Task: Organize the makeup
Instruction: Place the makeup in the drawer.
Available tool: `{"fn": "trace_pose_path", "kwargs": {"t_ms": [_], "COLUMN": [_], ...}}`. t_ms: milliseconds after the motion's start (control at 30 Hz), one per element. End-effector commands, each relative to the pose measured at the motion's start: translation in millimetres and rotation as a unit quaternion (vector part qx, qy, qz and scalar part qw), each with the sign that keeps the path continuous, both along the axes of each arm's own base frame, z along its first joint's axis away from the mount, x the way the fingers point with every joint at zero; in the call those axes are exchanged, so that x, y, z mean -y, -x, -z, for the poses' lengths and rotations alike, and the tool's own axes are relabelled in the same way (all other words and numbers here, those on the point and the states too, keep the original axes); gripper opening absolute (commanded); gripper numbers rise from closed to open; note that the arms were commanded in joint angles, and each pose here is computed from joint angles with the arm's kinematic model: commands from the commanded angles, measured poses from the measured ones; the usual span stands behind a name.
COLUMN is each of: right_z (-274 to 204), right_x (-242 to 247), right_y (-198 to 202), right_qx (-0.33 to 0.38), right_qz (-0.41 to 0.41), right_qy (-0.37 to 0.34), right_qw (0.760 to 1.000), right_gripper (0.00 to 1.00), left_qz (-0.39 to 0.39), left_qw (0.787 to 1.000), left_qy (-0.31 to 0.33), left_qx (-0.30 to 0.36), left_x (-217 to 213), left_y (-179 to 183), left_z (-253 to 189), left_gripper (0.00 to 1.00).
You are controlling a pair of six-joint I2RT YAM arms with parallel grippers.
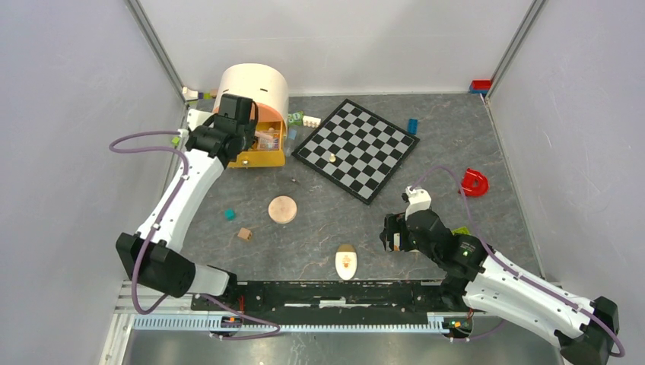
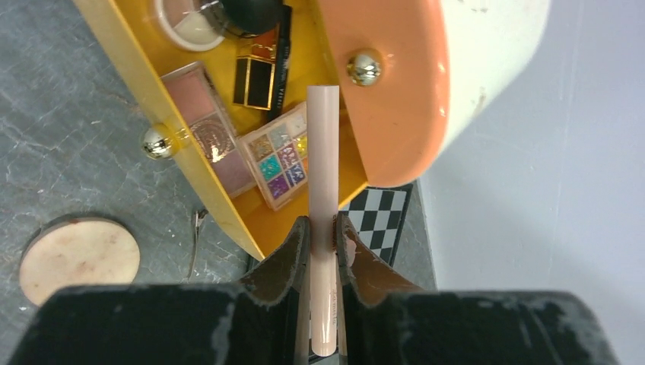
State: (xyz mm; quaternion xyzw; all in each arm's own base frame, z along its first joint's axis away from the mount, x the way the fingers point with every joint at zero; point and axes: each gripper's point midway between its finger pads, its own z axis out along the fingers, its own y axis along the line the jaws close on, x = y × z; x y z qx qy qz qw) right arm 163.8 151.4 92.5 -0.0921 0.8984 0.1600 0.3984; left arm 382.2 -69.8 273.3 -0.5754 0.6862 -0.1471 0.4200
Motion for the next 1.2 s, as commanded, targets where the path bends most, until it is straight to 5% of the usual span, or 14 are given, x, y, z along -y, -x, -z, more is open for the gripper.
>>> {"fn": "trace_pose_path", "kwargs": {"t_ms": [0,1167], "right_z": [-2.3,4.1], "right_x": [3.8,12.5], "right_y": [-2.5,0.4], "right_qx": [0.006,-0.001], "right_qz": [0.016,0.024], "right_qy": [-0.004,0.012], "right_qw": [1.000,1.000], "right_gripper": [0.88,0.89], "left_qz": [-0.055,-0.096], "left_qw": [0.997,0.993], "left_qy": [0.052,-0.010], "left_qx": [-0.008,-0.073], "left_x": [-3.9,-34.2], "left_y": [-5.6,-60.7], "left_z": [4.9,69.0], "left_gripper": [0.02,0.02]}}
